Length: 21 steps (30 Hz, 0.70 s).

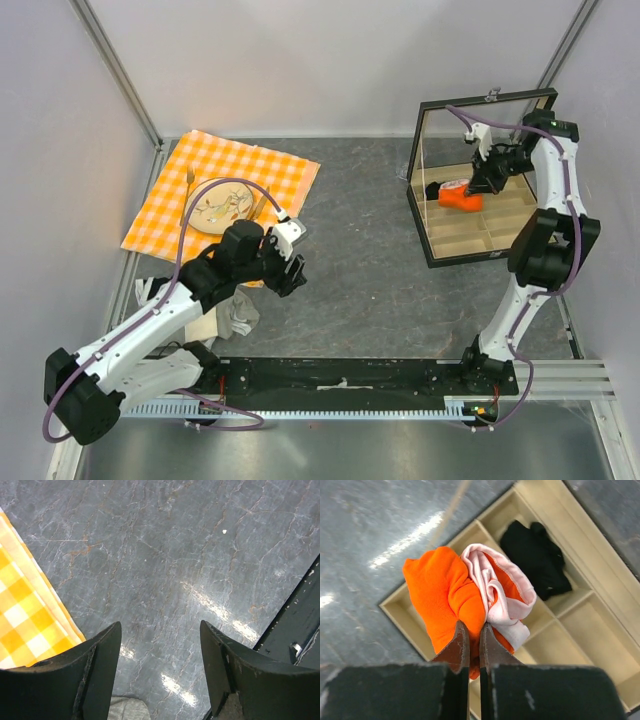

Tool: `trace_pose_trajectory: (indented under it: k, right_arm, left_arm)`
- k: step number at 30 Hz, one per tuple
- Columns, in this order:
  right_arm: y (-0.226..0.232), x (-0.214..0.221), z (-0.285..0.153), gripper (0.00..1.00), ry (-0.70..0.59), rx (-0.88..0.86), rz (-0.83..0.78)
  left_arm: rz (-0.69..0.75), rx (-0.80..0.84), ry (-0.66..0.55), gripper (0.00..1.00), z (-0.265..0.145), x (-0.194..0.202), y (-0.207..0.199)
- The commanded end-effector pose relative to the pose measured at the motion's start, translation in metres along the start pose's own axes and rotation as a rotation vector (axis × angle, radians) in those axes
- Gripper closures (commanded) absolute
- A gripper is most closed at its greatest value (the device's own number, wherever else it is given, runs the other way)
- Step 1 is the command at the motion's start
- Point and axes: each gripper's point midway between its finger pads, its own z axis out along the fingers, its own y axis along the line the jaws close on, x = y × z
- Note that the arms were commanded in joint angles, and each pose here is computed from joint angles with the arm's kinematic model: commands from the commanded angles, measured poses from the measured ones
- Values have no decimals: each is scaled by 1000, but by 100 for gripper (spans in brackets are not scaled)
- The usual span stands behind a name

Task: Roll the underwear
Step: Place the underwear in the storage box.

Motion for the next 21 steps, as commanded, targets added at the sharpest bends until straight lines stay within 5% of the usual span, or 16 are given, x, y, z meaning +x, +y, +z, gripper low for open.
trace_pose_trajectory:
  k: [1, 8, 21]
  right_arm:
    - [-13, 18, 12, 100, 63, -69, 37]
    - [-46, 21, 41, 100, 47, -81, 11]
    - [-31, 64, 94, 100, 160, -211, -39]
  left_arm:
    - [45, -54, -15, 30, -4, -2, 12]
    - [44, -77, 13, 30, 1, 4, 17]
    - [43, -75, 31, 30, 4, 8, 18]
